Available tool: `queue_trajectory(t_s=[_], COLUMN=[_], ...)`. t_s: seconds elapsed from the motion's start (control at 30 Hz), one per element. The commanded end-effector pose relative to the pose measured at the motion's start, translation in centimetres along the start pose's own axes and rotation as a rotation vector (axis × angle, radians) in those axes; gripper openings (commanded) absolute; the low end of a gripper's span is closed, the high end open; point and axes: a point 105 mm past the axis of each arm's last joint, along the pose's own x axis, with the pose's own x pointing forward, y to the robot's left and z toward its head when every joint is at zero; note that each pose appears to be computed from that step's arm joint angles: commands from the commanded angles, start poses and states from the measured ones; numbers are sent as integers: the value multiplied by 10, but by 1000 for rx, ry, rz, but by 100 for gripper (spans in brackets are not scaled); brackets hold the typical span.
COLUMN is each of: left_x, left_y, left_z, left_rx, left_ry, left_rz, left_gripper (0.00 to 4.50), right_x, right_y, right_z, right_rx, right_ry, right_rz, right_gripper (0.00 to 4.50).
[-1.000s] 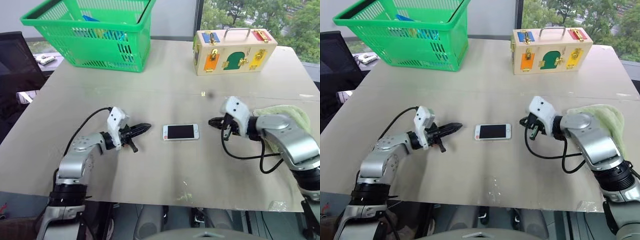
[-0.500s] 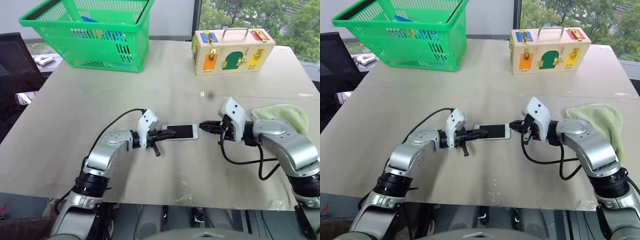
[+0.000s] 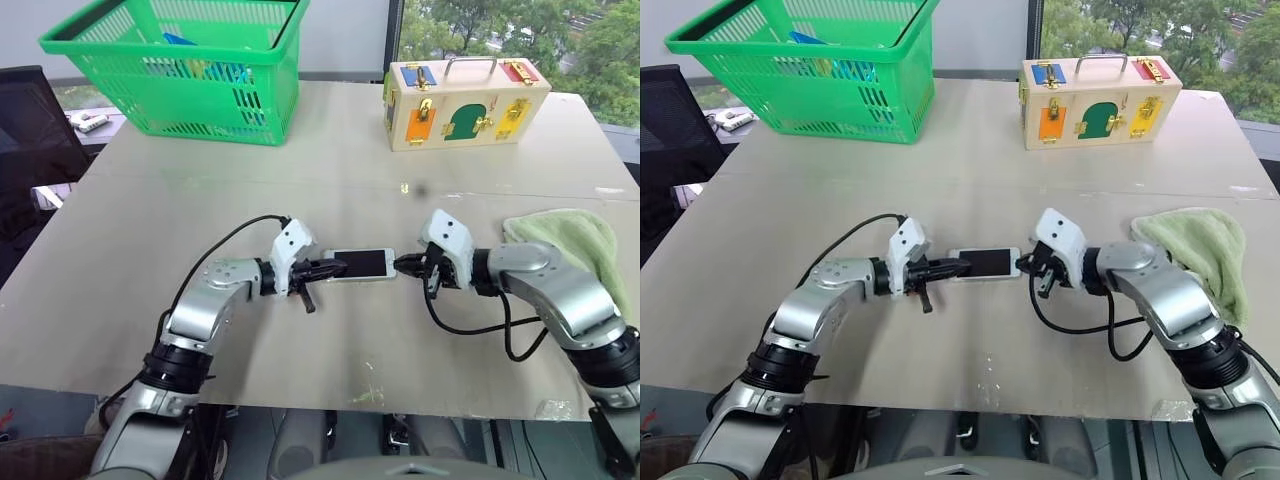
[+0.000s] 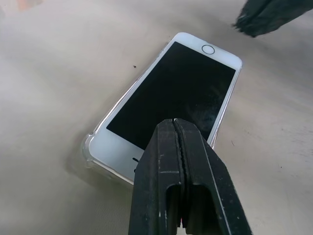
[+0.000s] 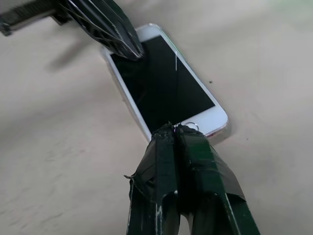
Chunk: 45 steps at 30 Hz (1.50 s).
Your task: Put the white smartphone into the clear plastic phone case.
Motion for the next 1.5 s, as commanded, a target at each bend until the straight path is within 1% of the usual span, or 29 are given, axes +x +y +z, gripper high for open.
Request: queue_trajectory(t_s=[0.03,0.17,0.23,0.33,0.4,0.77,0.97,1.27,1.4,1.5], left_x=[-1,-1,0,1,3,6,6,6,6,6], left_y=[-1,-1,-2,-4,-6,-16,-19,-17,-16,-15], left_z=[-26,-28,-28,-26,-24,-1,6,2,-3,-7], left_rx=[-46,-50,-49,-51,-51,-53,-62,-78,-87,-90], left_ry=[74,66,62,53,47,26,29,36,39,43], left_rz=[15,23,23,24,26,28,30,33,34,35], left_gripper=[0,0,0,0,0,0,0,0,0,0], right_x=[8,22,28,36,38,39,39,34,37,28], right_y=[-3,-6,-4,5,6,5,3,7,9,9], right_z=[7,-4,-18,-55,-69,-106,-114,-122,-98,-92], right_rx=[-18,12,43,125,148,157,177,152,162,140], right_ry=[-16,36,110,285,352,546,568,586,462,451], right_rz=[14,30,53,116,120,156,148,158,169,169], right_gripper=[3,3,3,3,3,3,3,3,3,3])
